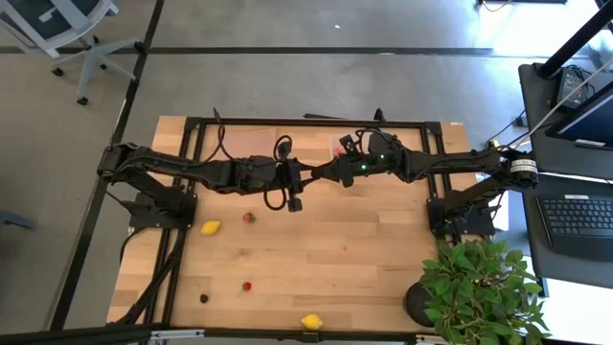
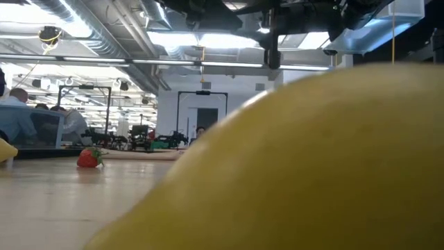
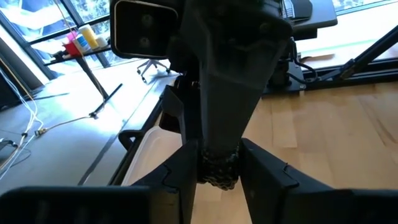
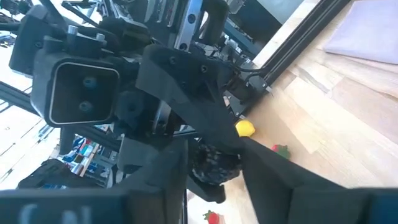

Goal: Pick and placing Produce into tupperware
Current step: Put the blackberry into the transparent bin

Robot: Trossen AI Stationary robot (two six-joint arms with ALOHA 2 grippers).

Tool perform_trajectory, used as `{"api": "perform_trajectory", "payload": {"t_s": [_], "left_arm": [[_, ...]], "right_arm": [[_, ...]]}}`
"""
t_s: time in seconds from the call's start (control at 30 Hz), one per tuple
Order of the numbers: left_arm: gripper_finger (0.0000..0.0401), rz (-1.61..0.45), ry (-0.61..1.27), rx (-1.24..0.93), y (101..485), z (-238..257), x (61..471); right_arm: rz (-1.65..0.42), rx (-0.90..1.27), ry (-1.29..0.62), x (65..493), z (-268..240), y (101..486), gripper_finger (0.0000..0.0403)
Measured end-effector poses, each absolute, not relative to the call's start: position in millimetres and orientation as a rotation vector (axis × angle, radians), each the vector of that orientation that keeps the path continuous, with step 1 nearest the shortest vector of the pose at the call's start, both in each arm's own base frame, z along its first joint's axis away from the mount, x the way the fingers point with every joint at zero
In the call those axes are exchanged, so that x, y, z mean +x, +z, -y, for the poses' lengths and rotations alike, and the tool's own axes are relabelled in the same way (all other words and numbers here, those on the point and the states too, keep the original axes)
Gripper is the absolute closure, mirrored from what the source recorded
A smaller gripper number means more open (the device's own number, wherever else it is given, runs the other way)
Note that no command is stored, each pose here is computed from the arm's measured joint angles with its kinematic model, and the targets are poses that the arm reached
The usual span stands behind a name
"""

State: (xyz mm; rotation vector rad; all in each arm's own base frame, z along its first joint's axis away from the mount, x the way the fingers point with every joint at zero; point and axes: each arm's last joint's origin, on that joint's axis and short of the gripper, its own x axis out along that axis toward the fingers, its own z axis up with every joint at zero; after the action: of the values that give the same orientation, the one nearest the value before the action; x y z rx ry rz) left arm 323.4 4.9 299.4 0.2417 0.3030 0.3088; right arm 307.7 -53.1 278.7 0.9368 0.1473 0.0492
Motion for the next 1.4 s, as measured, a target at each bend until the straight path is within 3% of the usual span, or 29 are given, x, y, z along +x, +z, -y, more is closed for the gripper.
{"api": "perform_trajectory", "payload": {"t_s": [0.17, 0.3, 0.63, 1.03, 1.2, 1.4], "left_arm": [[0.0292, -0.302, 0.309, 0.243, 299.9, -4.8, 323.4], [0.0308, -0.303, 0.308, 0.244, 300.0, -4.7, 323.1], [0.0289, -0.302, 0.32, 0.245, 300.2, -5.4, 323.1], [0.0309, -0.292, 0.323, 0.263, 301.3, -5.7, 323.7], [0.03, -0.285, 0.325, 0.265, 302.0, -5.9, 323.9], [0.0317, -0.278, 0.314, 0.27, 302.6, -5.9, 324.2]], "right_arm": [[-0.158, 0.914, 0.067, 307.5, 53.0, 278.2, 0.0308], [-0.161, 0.911, 0.072, 307.5, 52.8, 278.2, 0.0325], [-0.162, 0.907, 0.08, 307.5, 52.6, 278.4, 0.0318], [-0.163, 0.887, 0.086, 307.5, 52.4, 278.4, 0.0285], [-0.162, 0.888, 0.088, 307.4, 52.2, 278.8, 0.0283], [-0.163, 0.888, 0.087, 307.4, 52.1, 278.8, 0.0282]]}}
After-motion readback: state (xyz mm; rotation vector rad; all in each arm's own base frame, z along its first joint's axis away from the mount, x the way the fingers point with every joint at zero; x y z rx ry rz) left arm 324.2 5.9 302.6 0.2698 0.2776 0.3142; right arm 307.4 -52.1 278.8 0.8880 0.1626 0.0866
